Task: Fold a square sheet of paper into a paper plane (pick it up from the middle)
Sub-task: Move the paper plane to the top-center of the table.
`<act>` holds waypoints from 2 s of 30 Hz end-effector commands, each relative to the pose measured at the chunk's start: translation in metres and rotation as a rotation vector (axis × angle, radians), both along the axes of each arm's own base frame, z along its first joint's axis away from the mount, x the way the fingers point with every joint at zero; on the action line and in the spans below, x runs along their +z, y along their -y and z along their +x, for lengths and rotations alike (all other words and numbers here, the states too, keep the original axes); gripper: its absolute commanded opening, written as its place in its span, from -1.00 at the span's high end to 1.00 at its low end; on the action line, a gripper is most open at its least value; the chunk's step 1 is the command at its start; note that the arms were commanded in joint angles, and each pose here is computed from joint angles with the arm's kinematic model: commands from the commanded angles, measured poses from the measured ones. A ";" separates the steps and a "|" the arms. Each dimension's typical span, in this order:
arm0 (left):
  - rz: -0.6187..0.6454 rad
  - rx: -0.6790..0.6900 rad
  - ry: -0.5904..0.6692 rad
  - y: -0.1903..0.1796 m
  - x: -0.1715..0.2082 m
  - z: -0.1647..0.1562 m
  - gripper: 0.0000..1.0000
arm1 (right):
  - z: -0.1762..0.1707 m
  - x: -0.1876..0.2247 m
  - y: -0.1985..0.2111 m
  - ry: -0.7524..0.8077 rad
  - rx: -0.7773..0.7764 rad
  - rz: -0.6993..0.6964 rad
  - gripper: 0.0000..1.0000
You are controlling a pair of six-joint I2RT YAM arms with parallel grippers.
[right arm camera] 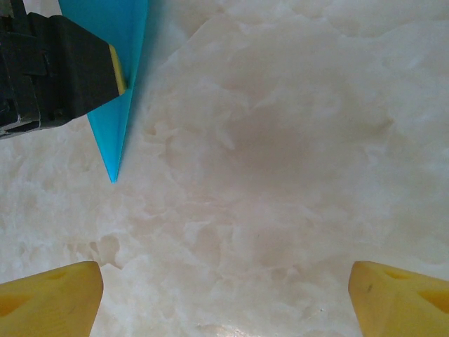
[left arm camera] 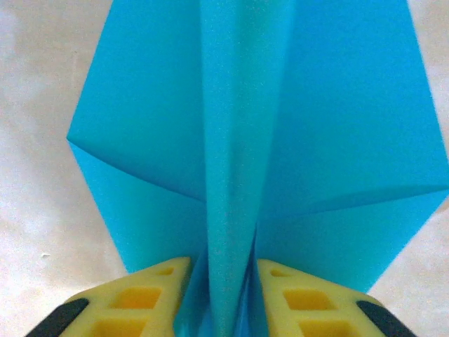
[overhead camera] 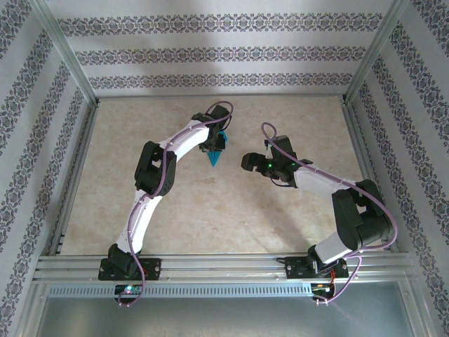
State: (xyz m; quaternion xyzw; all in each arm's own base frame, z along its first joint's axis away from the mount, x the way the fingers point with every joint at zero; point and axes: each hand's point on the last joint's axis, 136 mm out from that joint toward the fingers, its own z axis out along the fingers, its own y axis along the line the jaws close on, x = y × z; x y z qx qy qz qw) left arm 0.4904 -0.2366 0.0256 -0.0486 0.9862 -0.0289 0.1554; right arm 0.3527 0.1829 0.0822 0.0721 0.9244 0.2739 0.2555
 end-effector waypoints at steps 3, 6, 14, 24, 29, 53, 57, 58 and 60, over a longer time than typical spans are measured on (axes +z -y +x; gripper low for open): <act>0.055 0.057 -0.029 -0.009 -0.007 -0.006 0.31 | 0.002 -0.001 0.000 -0.003 0.000 0.015 -0.82; 0.063 0.077 -0.026 -0.011 -0.009 -0.005 0.30 | 0.001 -0.001 0.000 -0.004 -0.001 0.014 -0.81; 0.100 0.106 -0.019 -0.016 -0.014 0.001 0.29 | 0.001 -0.003 0.001 -0.007 -0.002 0.013 -0.81; 0.143 0.112 -0.015 -0.018 -0.021 0.012 0.18 | 0.002 -0.004 0.001 -0.009 -0.003 0.013 -0.81; 0.146 0.093 -0.027 -0.017 -0.028 0.013 0.17 | 0.002 -0.004 0.001 -0.008 -0.005 0.014 -0.82; 0.120 0.031 0.029 -0.008 -0.001 0.027 0.11 | 0.002 0.002 0.004 0.013 -0.012 0.004 -0.96; 0.123 0.031 0.013 -0.008 -0.008 0.024 0.11 | 0.003 0.003 0.004 0.014 -0.012 0.006 -0.96; 0.123 0.030 0.009 -0.007 -0.010 0.024 0.11 | 0.003 0.003 0.004 0.014 -0.013 0.005 -0.96; 0.121 0.030 0.006 -0.007 -0.011 0.024 0.11 | 0.003 0.003 0.004 0.013 -0.013 0.006 -0.96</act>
